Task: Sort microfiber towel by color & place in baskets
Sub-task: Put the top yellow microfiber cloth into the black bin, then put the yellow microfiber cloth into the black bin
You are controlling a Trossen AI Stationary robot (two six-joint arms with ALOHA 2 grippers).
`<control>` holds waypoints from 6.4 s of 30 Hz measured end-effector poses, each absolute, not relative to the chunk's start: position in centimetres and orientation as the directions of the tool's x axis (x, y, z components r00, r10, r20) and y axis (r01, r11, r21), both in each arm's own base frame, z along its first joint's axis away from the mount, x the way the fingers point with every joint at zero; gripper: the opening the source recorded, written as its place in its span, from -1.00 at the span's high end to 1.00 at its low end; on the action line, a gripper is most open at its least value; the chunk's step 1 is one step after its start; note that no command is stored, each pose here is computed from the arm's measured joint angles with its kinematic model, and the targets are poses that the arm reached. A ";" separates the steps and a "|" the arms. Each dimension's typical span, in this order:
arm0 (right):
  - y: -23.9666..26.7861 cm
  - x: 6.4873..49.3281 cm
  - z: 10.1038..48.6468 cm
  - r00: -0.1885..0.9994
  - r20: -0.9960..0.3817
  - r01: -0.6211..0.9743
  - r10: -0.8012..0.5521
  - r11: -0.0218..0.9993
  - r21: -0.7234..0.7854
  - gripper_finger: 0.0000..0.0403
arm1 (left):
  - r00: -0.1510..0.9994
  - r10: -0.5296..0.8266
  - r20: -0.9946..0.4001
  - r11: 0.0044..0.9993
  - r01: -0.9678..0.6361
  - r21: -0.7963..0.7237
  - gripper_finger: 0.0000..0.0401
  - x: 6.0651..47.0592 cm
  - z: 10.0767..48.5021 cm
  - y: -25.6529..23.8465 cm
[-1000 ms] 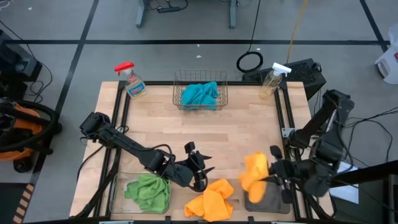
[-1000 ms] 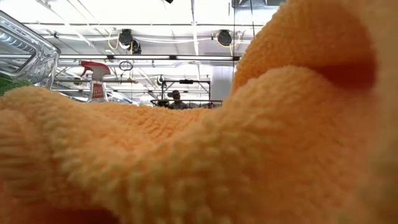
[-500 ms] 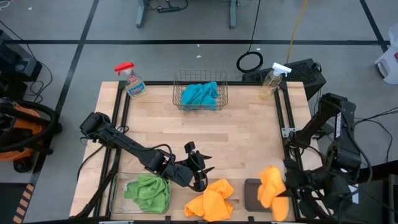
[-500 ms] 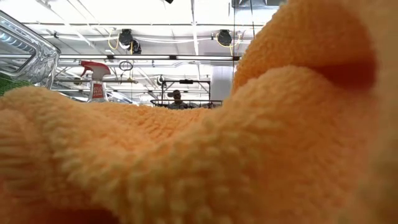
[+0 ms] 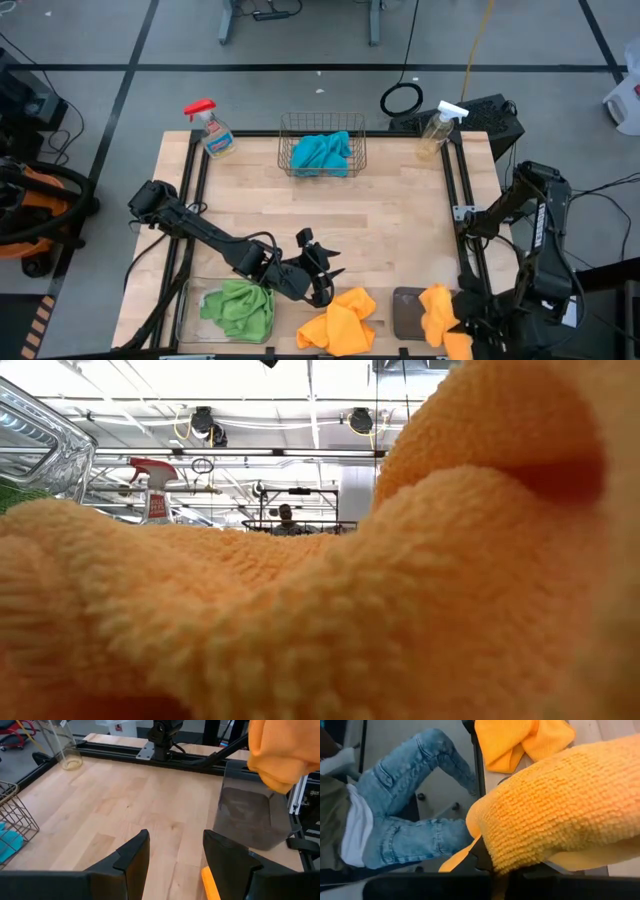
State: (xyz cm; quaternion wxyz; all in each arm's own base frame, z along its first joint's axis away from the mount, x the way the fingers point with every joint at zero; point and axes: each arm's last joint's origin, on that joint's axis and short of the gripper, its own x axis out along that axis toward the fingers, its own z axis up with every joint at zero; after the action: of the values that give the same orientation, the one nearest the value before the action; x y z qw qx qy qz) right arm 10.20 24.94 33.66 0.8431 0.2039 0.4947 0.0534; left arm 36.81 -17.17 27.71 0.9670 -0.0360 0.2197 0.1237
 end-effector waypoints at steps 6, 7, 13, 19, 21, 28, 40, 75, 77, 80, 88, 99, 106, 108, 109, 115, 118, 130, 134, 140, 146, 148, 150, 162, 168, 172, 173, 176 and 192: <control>25.7 10.4 32.8 0.455 -0.842 -0.025 0.290 0.949 0.314 0.99 | 0.873 0.223 -0.434 0.964 -0.263 -0.033 0.05 36.8 27.7 -17.2; 25.7 10.4 32.7 0.453 -0.844 -0.043 0.288 0.952 0.302 0.99 | 0.873 0.223 -0.434 0.963 -0.266 -0.039 0.05 36.8 27.7 -17.2; 26.0 10.9 32.3 0.453 -0.850 -0.102 0.268 0.963 0.250 0.99 | 0.873 0.223 -0.434 0.962 -0.268 -0.045 0.05 36.8 27.7 -17.2; 26.2 11.3 31.9 0.455 -0.855 -0.191 0.248 0.965 0.178 0.99 | 0.873 0.223 -0.434 0.959 -0.277 -0.062 0.05 36.8 27.7 -17.2; 26.3 11.4 31.7 0.456 -0.857 -0.230 0.239 0.962 0.146 1.00 | 0.872 0.224 -0.435 0.959 -0.277 -0.062 0.05 36.8 27.7 -17.2; 27.0 12.0 30.3 0.436 -0.882 -0.320 0.181 0.947 0.036 1.00 | 0.873 0.215 -0.438 0.961 -0.269 -0.065 0.05 36.8 27.7 -17.2; 26.5 11.8 27.2 0.388 -0.918 -0.329 0.077 0.943 -0.060 0.99 | 0.874 0.211 -0.438 0.962 -0.266 -0.067 0.05 36.8 27.7 -17.2; 24.8 11.4 18.7 0.379 -0.923 -0.224 0.070 0.974 -0.018 0.98 | 0.863 0.217 -0.456 0.952 -0.290 -0.095 0.05 36.6 26.5 -17.1; 24.7 11.6 18.1 0.367 -0.926 -0.208 0.092 0.978 0.014 0.98 | 0.864 0.217 -0.455 0.952 -0.290 -0.096 0.05 36.6 26.5 -17.1; 24.3 11.7 17.4 0.350 -0.932 -0.164 0.095 0.986 0.039 0.98 | 0.865 0.216 -0.454 0.952 -0.289 -0.097 0.05 36.6 26.5 -17.1; 23.8 11.6 16.6 0.342 -0.936 -0.089 0.082 0.995 0.054 0.94 | 0.864 0.216 -0.454 0.952 -0.289 -0.096 0.05 36.6 26.5 -17.1; 25.0 12.1 20.6 0.312 -0.948 -0.052 0.069 0.997 0.055 0.38 | 0.864 0.216 -0.454 0.953 -0.289 -0.096 0.05 36.6 26.5 -17.1; 25.8 11.6 24.9 0.275 -0.959 -0.045 0.071 0.997 0.061 0.09 | 0.865 0.212 -0.454 0.954 -0.284 -0.096 0.05 36.5 26.5 -17.3; 26.1 11.8 25.7 0.372 -0.927 -0.060 0.058 0.997 0.039 0.06 | 0.866 0.208 -0.454 0.955 -0.280 -0.095 0.05 36.4 26.5 -17.5; 26.2 11.9 26.0 0.436 -0.899 -0.055 0.042 0.998 0.020 0.06 | 0.867 0.206 -0.454 0.956 -0.278 -0.096 0.05 36.4 26.5 -17.6; 26.3 13.3 25.6 0.540 -0.842 -0.011 0.006 1.000 0.000 0.37 | 0.868 0.201 -0.454 0.958 -0.272 -0.096 0.05 36.3 26.5 -17.8; 26.1 13.8 24.5 0.532 -0.846 0.001 -0.028 0.999 -0.033 0.72 | 0.868 0.200 -0.455 0.958 -0.271 -0.096 0.05 36.2 26.5 -17.8; 26.6 14.5 19.1 0.464 -0.886 -0.004 0.008 1.000 0.006 0.99 | 0.870 0.190 -0.455 0.961 -0.259 -0.096 0.05 36.0 26.5 -18.3; 26.5 14.6 17.5 0.410 -0.912 0.011 -0.015 1.000 -0.011 0.99 | 0.870 0.190 -0.454 0.961 -0.260 -0.096 0.05 36.0 26.5 -18.2; 26.6 14.7 16.1 0.383 -0.923 0.015 -0.024 1.000 -0.019 1.00 | 0.870 0.190 -0.454 0.961 -0.260 -0.097 0.05 36.0 26.5 -18.2; 26.7 14.7 15.5 0.356 -0.934 0.001 -0.030 1.000 -0.032 1.00 | 0.873 0.175 -0.456 0.963 -0.249 -0.107 0.05 36.3 26.1 -18.5; 26.7 14.7 15.8 0.361 -0.932 -0.001 -0.020 1.000 -0.022 0.99 | 0.875 0.158 -0.458 0.964 -0.236 -0.119 0.05 36.6 25.7 -18.7; 26.5 14.6 16.5 0.372 -0.928 -0.003 -0.001 1.000 -0.002 0.98 | 0.871 0.150 -0.467 0.967 -0.227 -0.113 0.05 36.7 25.3 -18.9; 24.4 13.5 20.3 0.380 -0.925 0.056 0.007 0.998 0.030 0.75 | 0.853 -0.013 -0.521 0.984 -0.082 -0.159 0.05 36.7 22.0 -22.3; 24.2 13.3 20.4 0.371 -0.929 0.052 -0.002 0.998 0.019 0.71 | 0.834 -0.056 -0.550 0.973 -0.077 -0.217 0.05 35.9 20.4 -24.4; 24.2 13.3 20.4 0.370 -0.929 0.035 -0.003 0.999 0.010 0.71 | 0.817 -0.056 -0.574 0.961 -0.113 -0.254 0.04 35.6 19.3 -25.1; 24.2 13.3 20.4 0.370 -0.929 0.032 -0.003 0.999 0.009 0.71 | 0.812 -0.053 -0.581 0.958 -0.124 -0.260 0.03 35.5 19.2 -25.1; 24.2 13.3 20.4 0.370 -0.929 0.029 -0.004 1.000 0.008 0.71 | 0.794 -0.052 -0.606 0.949 -0.149 -0.277 -0.04 35.3 19.0 -25.0; 24.1 13.4 20.4 0.400 -0.916 0.021 -0.021 1.000 -0.014 0.71 | 0.731 -0.038 -0.682 0.957 -0.170 -0.236 -0.65 36.0 14.7 -25.3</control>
State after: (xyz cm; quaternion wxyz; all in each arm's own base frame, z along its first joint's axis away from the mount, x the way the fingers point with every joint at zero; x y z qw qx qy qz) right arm 13.40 24.13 20.41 0.8366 -0.0001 0.5477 -0.0125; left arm 35.99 -25.29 14.70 0.9193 -0.1424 0.3652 0.0358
